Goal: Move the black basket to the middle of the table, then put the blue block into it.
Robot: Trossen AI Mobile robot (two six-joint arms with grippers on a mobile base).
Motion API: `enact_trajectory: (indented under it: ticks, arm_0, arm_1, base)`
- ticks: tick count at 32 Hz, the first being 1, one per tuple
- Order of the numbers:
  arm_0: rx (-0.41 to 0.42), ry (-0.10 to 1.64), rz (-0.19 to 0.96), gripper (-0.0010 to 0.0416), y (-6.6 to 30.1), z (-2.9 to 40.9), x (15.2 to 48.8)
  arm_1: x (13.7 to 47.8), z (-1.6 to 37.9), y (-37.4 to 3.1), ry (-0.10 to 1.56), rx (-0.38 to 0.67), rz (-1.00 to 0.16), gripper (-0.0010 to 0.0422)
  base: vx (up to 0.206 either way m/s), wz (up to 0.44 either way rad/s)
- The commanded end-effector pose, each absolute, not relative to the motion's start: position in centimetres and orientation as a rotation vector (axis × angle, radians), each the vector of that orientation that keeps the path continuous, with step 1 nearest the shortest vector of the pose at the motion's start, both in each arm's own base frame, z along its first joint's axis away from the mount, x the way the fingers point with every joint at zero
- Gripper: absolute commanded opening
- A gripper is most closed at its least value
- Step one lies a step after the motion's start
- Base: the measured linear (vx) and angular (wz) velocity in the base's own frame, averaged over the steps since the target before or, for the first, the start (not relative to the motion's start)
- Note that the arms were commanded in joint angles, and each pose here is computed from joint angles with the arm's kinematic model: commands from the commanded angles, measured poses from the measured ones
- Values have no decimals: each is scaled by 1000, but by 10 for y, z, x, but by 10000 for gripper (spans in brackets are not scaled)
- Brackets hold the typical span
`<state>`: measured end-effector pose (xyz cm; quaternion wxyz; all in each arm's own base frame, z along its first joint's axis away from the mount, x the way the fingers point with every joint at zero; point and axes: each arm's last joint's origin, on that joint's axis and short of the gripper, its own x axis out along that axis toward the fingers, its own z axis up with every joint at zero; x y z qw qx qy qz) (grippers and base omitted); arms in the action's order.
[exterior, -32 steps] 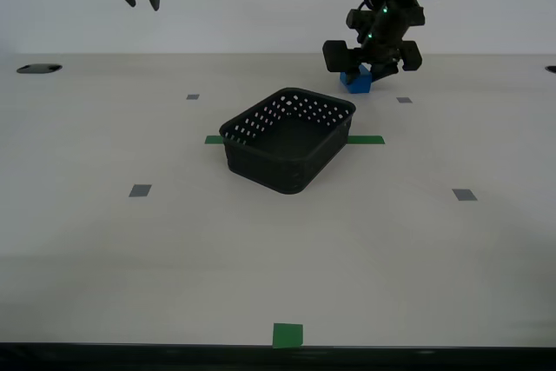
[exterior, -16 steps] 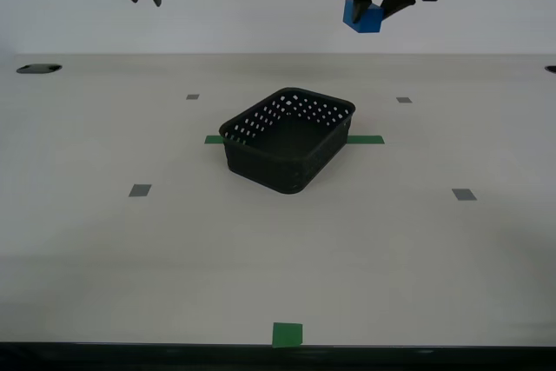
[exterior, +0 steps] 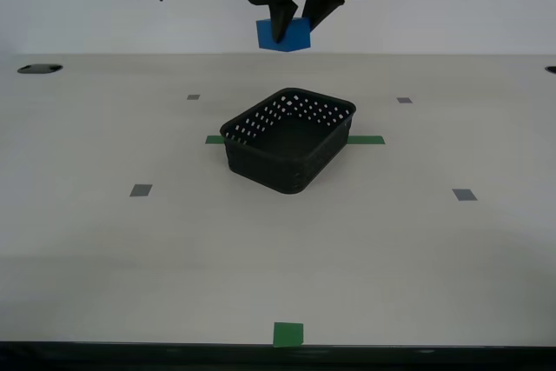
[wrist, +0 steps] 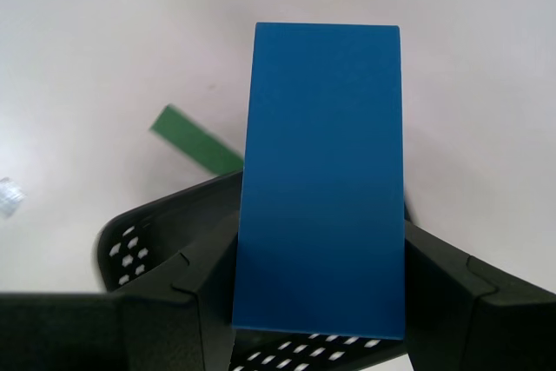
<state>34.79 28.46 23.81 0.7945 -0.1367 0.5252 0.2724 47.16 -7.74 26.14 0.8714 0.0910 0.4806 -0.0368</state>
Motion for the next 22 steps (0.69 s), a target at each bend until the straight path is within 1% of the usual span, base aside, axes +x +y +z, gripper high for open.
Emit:
enact_trajectory:
  ticks: [1,3,7,9,12,15,16,18,19,20,21,22]
  arm_0:
    - [-322,1162,600,-1,291,237,337]
    - [-357,1213,609,-1,296,235,326]
    - [-384,1257,609,-1,296,231,320]
    - [-414,1318,602,-1,292,214,314]
    - [-448,1364,601,0,287,196,309]
    - [-451,1345,620,1,288,191,309]
    - [-431,1313,667,6,291,192,311]
    - [-425,1307,688,11,292,192,312]
    - [-427,1306,704,37,292,192,311]
    - [-430,1305,705,44,292,192,311]
    - [-445,1302,717,66,292,192,311]
    - [-447,1303,718,100,292,192,311]
  arm_1:
    - [472,262,-78,999,191,-79,188]
    - [472,262,-78,995,190,-79,188]
    - [473,263,-78,988,190,-79,188]
    - [473,263,-78,984,189,-79,188]
    - [473,263,-78,983,189,-79,188]
    - [473,263,-78,982,189,-79,188]
    - [473,263,-78,981,189,-79,188]
    - [473,263,-78,981,188,-78,188]
    - [474,263,-78,981,188,-78,188]
    - [474,263,-78,981,188,-78,188]
    - [474,263,-78,980,189,-79,188]
    - [473,263,-78,981,189,-79,188]
  base:
    - [0,0]
    - [0,0]
    - [0,0]
    - [0,0]
    - [0,0]
    - [0,0]
    - [0,0]
    - [0,0]
    - [0,0]
    - [0,0]
    - [0,0]
    - [0,0]
